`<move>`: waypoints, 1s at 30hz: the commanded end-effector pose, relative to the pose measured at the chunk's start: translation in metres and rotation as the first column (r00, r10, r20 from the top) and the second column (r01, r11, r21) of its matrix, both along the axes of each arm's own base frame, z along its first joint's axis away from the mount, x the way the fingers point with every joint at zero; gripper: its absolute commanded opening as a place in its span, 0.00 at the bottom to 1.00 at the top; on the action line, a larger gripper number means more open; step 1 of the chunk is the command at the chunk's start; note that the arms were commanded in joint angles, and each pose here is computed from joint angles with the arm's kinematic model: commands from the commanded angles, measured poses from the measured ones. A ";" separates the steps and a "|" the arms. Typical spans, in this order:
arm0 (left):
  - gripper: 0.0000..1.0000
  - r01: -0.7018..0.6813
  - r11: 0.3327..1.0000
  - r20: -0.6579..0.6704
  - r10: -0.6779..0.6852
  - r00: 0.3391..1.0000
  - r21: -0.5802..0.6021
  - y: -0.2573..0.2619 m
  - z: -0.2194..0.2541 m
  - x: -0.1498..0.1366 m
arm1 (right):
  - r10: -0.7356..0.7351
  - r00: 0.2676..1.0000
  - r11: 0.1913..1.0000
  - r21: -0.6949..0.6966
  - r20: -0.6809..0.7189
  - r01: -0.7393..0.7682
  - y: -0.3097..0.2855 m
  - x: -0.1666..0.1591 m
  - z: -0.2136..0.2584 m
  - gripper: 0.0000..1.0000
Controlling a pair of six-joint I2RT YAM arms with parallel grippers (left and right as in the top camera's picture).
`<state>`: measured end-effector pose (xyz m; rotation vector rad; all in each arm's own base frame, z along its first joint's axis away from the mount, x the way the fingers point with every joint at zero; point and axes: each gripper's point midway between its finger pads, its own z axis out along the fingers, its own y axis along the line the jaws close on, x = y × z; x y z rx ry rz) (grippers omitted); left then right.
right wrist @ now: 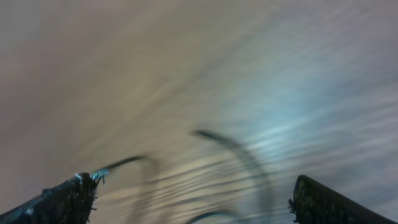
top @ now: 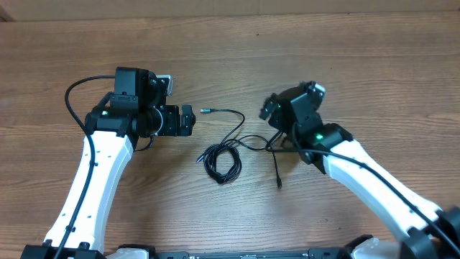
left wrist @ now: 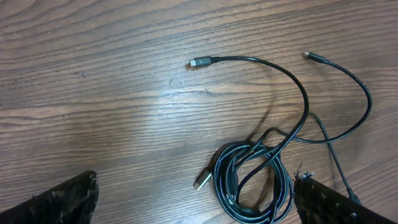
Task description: Untangle cables
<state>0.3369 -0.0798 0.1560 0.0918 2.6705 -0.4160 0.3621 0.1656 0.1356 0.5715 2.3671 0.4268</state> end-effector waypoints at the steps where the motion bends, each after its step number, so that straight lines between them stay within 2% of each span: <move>1: 0.99 -0.011 1.000 0.025 0.010 1.000 0.022 0.005 0.005 0.006 | 0.216 0.976 0.962 0.178 -0.024 -0.208 0.047 -0.019 0.018 1.00; 5: 1.00 -0.173 0.981 0.018 0.172 0.985 0.087 0.027 0.002 0.010 | 0.324 0.942 0.917 0.271 -0.083 -0.292 0.070 -0.035 0.005 1.00; 8: 1.00 -0.275 0.954 0.024 0.274 0.962 0.120 0.041 0.001 0.012 | 0.297 0.938 0.913 0.342 -0.181 -0.223 0.082 -0.044 -0.013 1.00; 14: 1.00 -0.281 0.951 0.019 0.281 0.960 0.128 0.042 0.000 0.010 | 0.190 0.913 0.918 0.395 -0.361 -0.034 0.095 -0.057 -0.049 1.00; 18: 1.00 -0.281 0.951 0.019 0.281 0.960 0.128 0.042 0.000 0.011 | 0.153 0.889 0.922 0.386 -0.431 0.028 0.104 -0.065 -0.070 0.99; 30: 1.00 -0.281 0.951 0.017 0.281 0.960 0.129 0.042 -0.001 0.010 | 0.079 0.924 0.943 0.329 -0.374 0.052 0.111 -0.033 -0.120 0.98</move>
